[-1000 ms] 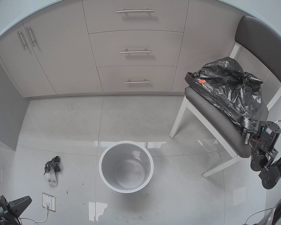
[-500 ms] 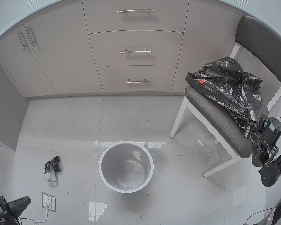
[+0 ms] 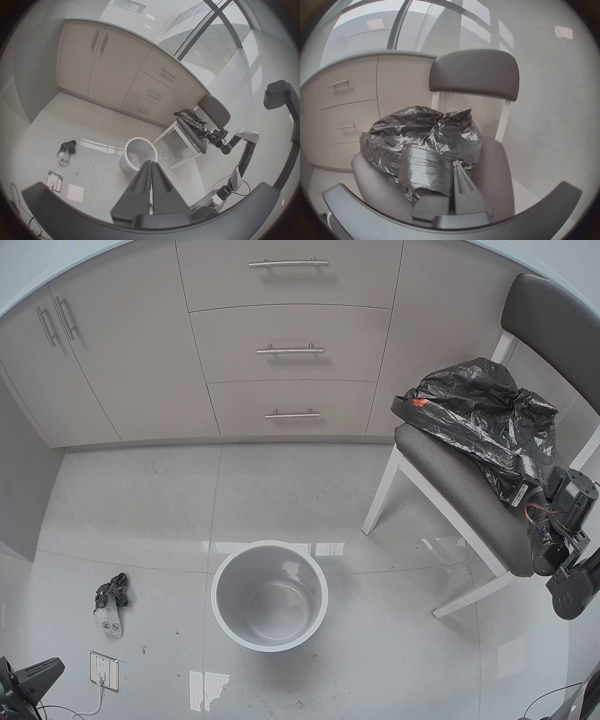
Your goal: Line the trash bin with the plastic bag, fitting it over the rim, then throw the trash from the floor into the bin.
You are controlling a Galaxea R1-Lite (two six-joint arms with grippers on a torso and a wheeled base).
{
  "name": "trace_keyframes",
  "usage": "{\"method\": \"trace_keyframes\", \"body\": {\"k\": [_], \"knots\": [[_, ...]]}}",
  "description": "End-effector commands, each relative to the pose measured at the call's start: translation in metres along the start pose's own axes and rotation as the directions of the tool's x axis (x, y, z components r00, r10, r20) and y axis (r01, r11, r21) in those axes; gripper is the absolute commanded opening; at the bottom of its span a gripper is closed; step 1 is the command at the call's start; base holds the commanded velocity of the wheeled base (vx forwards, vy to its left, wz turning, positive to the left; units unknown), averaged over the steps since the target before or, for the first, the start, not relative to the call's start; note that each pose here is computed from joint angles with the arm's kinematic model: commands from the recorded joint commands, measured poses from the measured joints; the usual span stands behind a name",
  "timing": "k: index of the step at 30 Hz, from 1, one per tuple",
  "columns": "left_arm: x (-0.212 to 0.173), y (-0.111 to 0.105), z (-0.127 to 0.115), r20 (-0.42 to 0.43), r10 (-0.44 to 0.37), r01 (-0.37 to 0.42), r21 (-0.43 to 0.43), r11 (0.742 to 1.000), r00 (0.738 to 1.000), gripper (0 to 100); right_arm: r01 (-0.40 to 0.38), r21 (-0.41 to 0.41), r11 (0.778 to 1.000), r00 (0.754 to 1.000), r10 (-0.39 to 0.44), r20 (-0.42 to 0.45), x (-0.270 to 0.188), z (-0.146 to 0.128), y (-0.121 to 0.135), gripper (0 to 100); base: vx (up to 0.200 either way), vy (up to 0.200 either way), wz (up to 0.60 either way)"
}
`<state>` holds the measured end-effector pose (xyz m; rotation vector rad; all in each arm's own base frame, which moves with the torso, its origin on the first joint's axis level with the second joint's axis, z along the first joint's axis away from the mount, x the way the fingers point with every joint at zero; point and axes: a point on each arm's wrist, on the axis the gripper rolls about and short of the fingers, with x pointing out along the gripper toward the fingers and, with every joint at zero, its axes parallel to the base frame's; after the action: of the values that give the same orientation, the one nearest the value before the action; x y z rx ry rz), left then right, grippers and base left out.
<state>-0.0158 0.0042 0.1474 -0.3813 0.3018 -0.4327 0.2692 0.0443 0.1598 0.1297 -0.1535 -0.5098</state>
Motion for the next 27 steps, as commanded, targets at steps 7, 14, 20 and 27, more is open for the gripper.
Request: {"method": "trace_keyframes", "body": {"k": [7, 14, 20, 27], "knots": [[0.0, 0.0, 0.0, -0.002, -0.004, 0.004, 0.0, 1.0, 1.0, 0, -0.122, 0.253, 0.96, 0.968, 0.172, -0.185, 0.003, 0.01, 0.037, 0, 0.0, 0.0, 0.0], [0.0, -0.002, 0.002, 0.0, -0.047, 0.047, -0.001, 0.999, 0.999, 0, -0.129, 0.465, 0.876, 0.897, 0.302, -0.322, 0.009, 0.053, 0.06, 0, 0.0, 0.0, 0.0], [0.001, -0.002, 0.001, -0.005, -0.048, 0.048, -0.001, 0.999, 0.999, 0, -0.143, 0.586, 0.798, 0.853, 0.4, -0.336, 0.018, 0.091, 0.056, 0, 0.0, 0.0, 0.0], [0.001, -0.001, 0.0, -0.007, -0.049, 0.049, 0.0, 0.999, 0.999, 0, -0.19, 0.629, 0.753, 0.797, 0.493, -0.349, 0.017, 0.094, 0.06, 0, 0.0, 0.0, 0.0]]}}
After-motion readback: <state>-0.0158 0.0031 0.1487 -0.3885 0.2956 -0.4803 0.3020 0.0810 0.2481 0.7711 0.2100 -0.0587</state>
